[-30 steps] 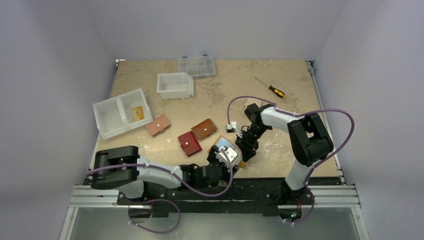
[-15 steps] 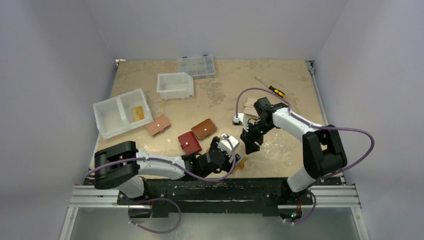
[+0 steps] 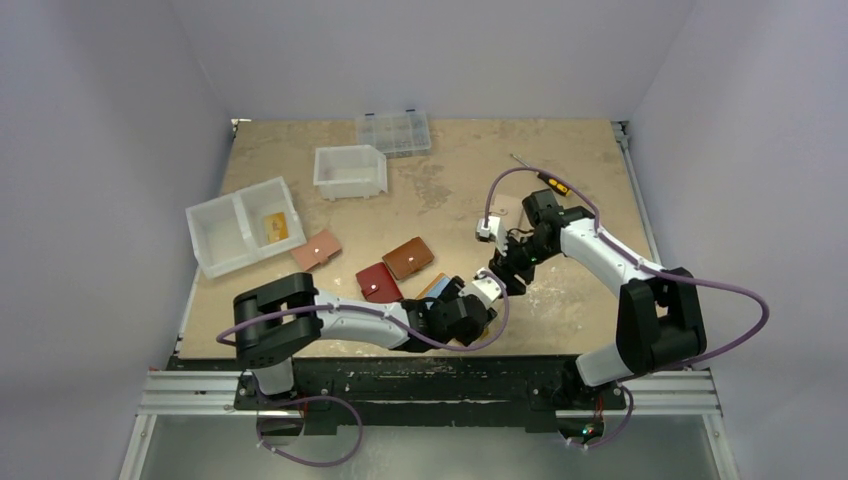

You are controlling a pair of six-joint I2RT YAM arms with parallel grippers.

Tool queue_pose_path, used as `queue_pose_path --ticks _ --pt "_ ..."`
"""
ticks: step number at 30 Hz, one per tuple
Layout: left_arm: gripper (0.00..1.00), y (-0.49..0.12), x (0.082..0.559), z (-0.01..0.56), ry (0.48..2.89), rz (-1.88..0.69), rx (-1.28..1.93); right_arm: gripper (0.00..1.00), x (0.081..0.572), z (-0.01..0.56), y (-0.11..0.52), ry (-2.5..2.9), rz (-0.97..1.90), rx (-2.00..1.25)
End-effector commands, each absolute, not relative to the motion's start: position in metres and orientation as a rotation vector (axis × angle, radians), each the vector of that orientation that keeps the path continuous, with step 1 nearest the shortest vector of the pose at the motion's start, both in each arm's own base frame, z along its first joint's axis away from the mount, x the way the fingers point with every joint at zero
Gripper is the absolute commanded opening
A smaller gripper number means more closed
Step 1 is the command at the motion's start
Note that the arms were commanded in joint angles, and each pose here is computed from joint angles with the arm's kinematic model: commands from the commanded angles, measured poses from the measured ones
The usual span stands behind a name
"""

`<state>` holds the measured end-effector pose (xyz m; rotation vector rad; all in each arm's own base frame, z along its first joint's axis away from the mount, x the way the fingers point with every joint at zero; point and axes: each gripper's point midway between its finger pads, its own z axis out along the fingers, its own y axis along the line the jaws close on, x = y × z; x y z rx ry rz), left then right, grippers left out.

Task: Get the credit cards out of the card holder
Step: Remove the credit card from the card holder.

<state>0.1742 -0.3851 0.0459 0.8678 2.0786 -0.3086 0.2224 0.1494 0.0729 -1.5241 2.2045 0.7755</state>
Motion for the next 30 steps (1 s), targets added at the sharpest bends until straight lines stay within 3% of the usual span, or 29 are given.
queue_pose_path --ticks 1,30 --pt "0.63 -0.388 0.182 0.051 2.100 -0.268 0.849 0.55 0.228 0.078 0.148 2.180 0.748 -1.504" --pt "0.64 -0.378 0.181 0.019 2.232 -0.444 0.859 0.54 0.224 0.080 0.146 2.171 0.786 -1.503"
